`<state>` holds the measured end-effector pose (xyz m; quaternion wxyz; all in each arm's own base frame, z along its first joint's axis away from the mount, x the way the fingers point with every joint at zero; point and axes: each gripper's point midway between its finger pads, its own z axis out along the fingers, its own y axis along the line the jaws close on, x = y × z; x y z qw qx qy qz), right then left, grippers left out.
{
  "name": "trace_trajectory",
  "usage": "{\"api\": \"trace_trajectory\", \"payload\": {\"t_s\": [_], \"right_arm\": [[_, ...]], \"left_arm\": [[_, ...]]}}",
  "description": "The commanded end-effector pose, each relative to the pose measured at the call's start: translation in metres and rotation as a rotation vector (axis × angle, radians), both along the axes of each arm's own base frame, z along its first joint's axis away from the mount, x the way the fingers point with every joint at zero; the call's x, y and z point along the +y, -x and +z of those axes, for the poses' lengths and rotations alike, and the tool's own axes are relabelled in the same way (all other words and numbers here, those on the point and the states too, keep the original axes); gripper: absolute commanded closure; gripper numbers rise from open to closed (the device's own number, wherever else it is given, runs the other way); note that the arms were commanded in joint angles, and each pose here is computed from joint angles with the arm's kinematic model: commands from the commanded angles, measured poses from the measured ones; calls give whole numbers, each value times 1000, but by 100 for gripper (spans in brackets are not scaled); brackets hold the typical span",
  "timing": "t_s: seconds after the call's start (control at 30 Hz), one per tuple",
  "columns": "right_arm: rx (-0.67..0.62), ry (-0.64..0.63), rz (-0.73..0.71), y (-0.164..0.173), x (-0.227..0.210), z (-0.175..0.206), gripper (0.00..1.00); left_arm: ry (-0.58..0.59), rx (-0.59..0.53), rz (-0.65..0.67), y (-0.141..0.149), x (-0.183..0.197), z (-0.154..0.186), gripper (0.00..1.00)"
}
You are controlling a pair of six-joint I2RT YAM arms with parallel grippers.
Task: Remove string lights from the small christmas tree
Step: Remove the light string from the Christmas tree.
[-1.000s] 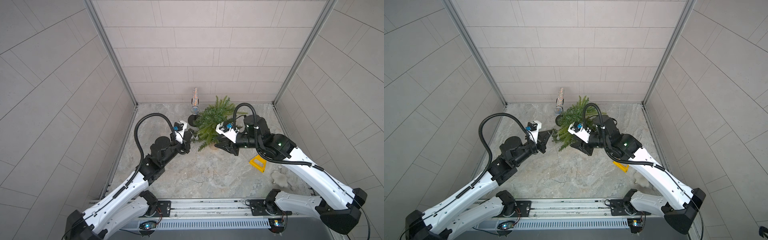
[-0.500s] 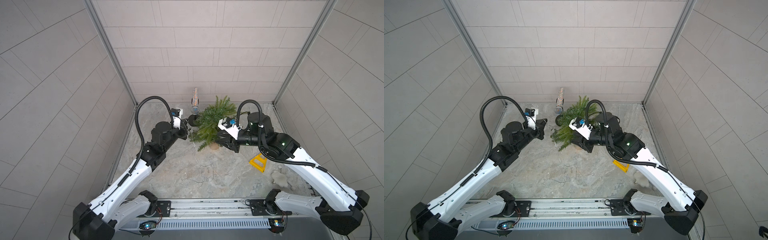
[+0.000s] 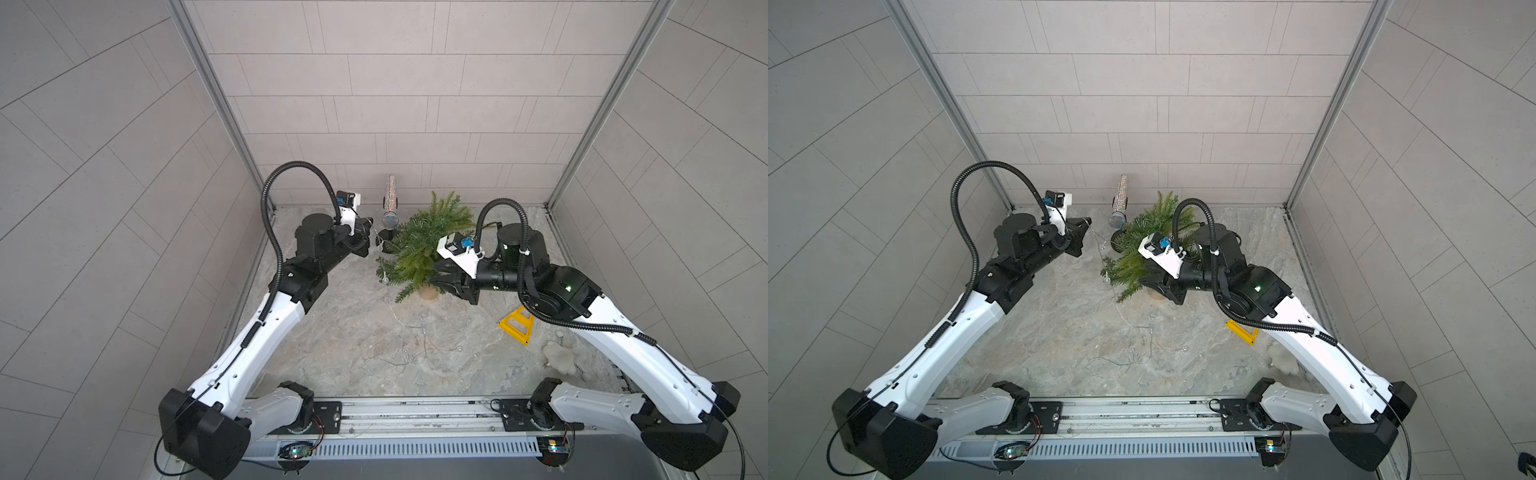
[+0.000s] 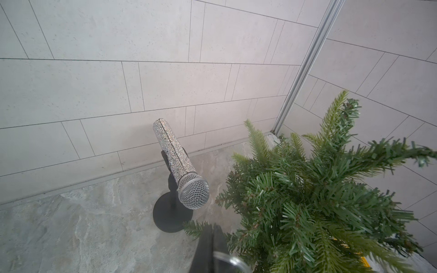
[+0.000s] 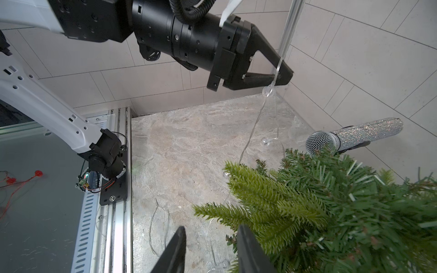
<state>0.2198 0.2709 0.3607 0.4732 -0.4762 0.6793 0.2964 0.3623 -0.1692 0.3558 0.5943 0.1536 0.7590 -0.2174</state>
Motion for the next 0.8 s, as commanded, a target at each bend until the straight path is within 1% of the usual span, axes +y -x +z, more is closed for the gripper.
{"api": "trace_trajectory", "payload": {"t_s": [0.0, 0.1, 0.27, 0.4, 0.53, 0.67, 0.77], "right_arm": [[-38, -37, 11, 5, -2, 16, 61], [-34, -35, 14, 5, -1, 15, 61], [-25, -40, 28, 6, 1, 14, 61], [-30, -51, 24, 4, 2, 19, 61], [-38, -45, 2, -1, 0, 26, 61], [-39, -49, 11, -2, 2, 29, 61], [-33, -62, 23, -2, 4, 30, 61]], "left_arm": [[4, 0, -67, 6, 2, 11, 100], [20, 21, -118, 3, 5, 14, 100], [5, 49, -163, -10, 1, 10, 100], [-8, 65, -152, -30, 3, 2, 100], [-11, 81, -120, -51, 17, 0, 100], [-4, 78, -120, -61, 25, 9, 100], [-8, 116, -129, -71, 31, 2, 100]]}}
